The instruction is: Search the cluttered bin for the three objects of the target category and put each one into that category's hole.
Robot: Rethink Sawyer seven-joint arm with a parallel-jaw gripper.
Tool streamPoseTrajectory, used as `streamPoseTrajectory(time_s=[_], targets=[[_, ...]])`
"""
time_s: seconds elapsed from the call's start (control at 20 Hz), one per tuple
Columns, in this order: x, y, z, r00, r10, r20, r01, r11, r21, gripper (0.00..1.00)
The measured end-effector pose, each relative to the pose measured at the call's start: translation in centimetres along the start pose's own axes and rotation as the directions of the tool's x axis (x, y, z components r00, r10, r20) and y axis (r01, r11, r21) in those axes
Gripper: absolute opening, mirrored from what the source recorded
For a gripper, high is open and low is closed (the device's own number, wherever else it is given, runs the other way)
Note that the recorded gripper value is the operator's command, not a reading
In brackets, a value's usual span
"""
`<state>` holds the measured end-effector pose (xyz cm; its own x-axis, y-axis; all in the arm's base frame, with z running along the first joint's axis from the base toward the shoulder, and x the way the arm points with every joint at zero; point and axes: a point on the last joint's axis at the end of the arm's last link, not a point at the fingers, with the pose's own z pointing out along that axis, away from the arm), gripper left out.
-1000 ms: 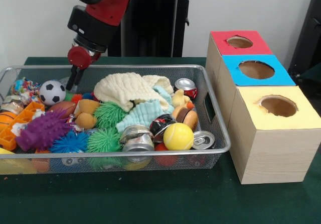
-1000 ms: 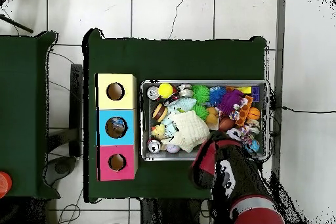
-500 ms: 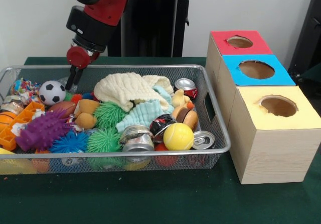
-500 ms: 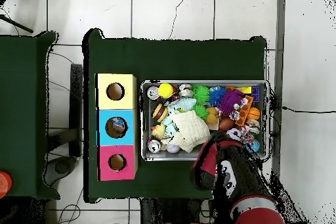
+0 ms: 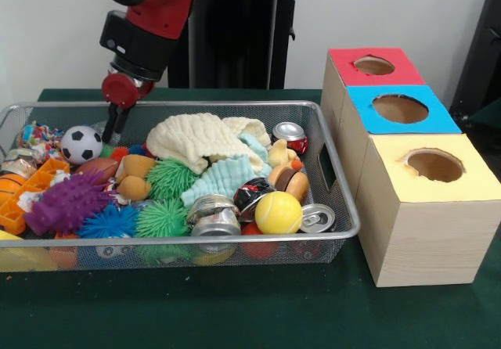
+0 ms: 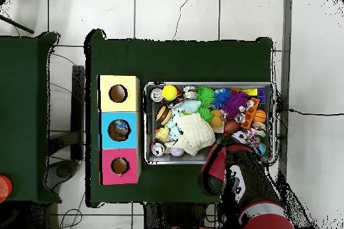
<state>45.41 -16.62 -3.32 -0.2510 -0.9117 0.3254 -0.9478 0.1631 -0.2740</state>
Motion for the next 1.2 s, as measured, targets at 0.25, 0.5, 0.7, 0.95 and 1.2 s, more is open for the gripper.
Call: streamPoseTrajectory(time_s=[0.25,0.5,0.7,0.95,1.2], targets=[[0.16,0.04,0.02,0.9999,0.002,0.015,-0.002,1.0000,0.003,1.00],[0.41,0.05,-0.10,0.9997,-0.001,0.022,0.001,1.0000,0.008,1.00],[0.41,0.07,-0.29,0.9997,-0.008,0.022,0.008,0.9999,0.010,1.00],[0.42,0.05,-0.39,0.9998,-0.005,0.018,0.004,0.9999,0.010,1.00],[0.50,0.04,-0.48,0.9999,-0.006,0.014,0.006,0.9999,0.010,1.00]])
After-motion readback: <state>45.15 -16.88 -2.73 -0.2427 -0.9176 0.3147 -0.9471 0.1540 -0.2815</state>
